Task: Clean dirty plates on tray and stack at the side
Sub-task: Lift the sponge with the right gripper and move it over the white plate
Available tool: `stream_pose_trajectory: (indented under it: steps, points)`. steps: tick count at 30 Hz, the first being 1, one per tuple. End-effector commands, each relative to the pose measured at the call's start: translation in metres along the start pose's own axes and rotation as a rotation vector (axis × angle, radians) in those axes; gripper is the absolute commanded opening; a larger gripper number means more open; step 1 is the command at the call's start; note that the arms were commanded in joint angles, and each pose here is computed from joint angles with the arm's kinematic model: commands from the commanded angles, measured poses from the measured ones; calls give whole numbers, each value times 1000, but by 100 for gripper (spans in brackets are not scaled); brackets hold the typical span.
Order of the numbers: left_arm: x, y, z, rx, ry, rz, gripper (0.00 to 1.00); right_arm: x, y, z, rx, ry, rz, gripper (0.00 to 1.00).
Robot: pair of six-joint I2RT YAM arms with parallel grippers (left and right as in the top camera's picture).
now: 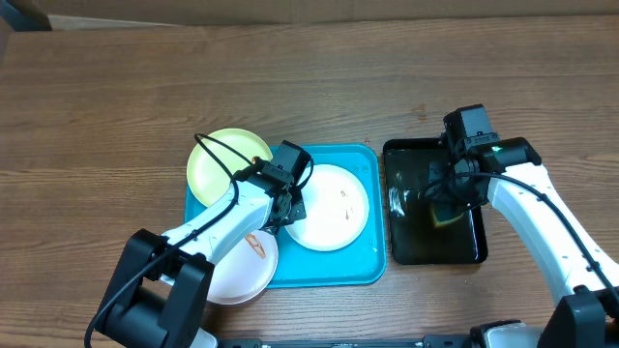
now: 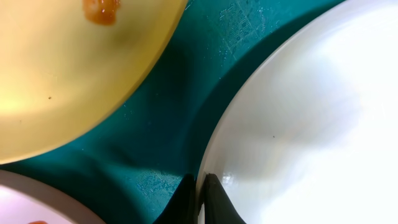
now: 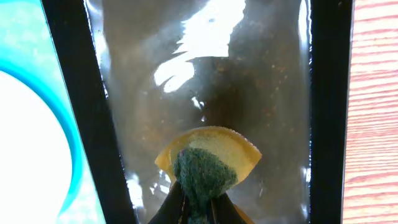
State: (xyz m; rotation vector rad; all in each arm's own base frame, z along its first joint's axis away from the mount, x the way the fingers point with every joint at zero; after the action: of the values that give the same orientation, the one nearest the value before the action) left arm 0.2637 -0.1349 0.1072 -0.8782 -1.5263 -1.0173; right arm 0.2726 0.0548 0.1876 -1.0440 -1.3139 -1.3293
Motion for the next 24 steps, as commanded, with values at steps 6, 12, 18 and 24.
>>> stream_pose_trajectory:
  steps: [6,12,18,24]
  points:
    - [0,3,3,9,19,-17,4,8,5,2,-4,19,-17,4]
    - [0,3,3,9,19,-17,4,8,6,3,-2,39,-25,4]
    - [0,3,3,9,19,-17,4,9,7,4,-2,41,-26,4]
    - [0,3,3,9,18,-18,4,10,9,10,22,128,-39,4]
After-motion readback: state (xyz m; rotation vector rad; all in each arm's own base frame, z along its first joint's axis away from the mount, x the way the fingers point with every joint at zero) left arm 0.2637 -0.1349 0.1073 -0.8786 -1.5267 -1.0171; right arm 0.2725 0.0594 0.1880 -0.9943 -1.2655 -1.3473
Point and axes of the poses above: each gripper's point midway between its finger pads, its own x axis back along the fingers, its own z axis along the line the jaws close on, y = z × x, the point moved 10 cm from there along x, back along the fingers, and after that the axes turned 9 degrees about x, right-handed, at the moved point
